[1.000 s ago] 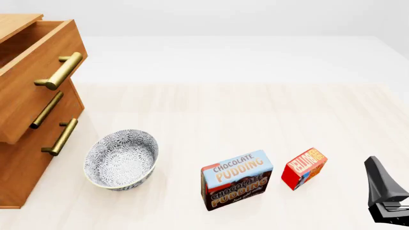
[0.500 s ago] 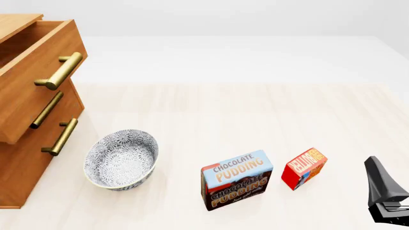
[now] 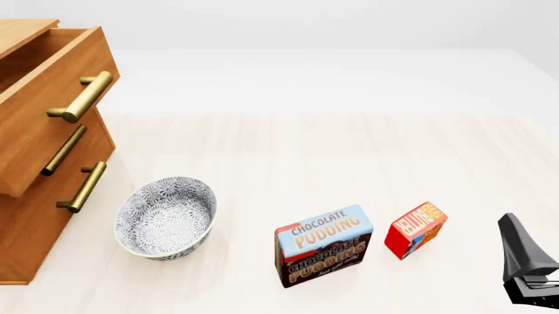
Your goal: Put the butter at the back in the top drawer of the cabinet and close it.
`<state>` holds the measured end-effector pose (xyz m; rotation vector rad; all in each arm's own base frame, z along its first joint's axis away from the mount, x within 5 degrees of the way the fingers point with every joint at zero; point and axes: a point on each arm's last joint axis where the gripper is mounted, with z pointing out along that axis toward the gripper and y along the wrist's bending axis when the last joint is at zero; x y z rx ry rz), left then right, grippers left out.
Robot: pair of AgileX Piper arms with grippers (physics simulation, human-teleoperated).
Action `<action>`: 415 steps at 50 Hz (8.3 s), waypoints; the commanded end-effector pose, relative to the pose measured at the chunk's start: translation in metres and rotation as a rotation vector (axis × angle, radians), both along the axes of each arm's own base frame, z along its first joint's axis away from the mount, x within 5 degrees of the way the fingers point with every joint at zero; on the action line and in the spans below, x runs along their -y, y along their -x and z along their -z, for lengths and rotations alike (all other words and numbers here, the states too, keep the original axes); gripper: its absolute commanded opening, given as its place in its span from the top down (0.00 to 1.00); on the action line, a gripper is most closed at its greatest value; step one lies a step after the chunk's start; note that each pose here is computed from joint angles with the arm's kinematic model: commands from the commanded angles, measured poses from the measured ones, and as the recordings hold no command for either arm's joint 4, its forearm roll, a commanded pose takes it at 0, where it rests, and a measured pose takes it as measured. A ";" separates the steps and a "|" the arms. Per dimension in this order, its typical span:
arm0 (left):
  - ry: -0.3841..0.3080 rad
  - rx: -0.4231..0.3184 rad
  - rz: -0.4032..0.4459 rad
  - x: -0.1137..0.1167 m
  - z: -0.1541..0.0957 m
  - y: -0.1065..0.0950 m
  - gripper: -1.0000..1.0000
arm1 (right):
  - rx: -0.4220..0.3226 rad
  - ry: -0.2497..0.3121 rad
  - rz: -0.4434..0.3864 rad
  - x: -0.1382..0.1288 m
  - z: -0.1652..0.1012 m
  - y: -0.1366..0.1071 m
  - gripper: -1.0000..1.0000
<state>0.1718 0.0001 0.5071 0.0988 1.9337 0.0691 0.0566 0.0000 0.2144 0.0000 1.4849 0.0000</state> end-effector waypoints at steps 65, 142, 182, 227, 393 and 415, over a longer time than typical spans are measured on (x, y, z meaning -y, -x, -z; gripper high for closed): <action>0.046 -0.104 -0.063 -0.009 0.037 -0.036 0.00 | 0.000 0.000 0.000 0.000 0.000 0.000 0.00; 0.029 -0.162 -0.086 -0.017 0.077 -0.056 0.00 | 0.000 0.000 0.000 0.000 0.000 0.000 0.00; 0.031 -0.190 -0.096 -0.020 0.090 -0.065 0.00 | 0.000 0.000 0.000 0.000 0.000 0.000 0.00; 0.042 -0.227 -0.111 -0.024 0.110 -0.077 0.00 | 0.000 0.000 0.000 0.000 0.000 0.000 0.00; 0.023 -0.302 -0.033 -0.006 0.151 -0.091 0.00 | 0.000 0.000 0.000 0.000 0.000 0.000 0.00; 0.016 -0.310 0.012 0.006 0.158 -0.089 0.00 | 0.000 0.000 0.000 0.000 0.000 0.000 0.00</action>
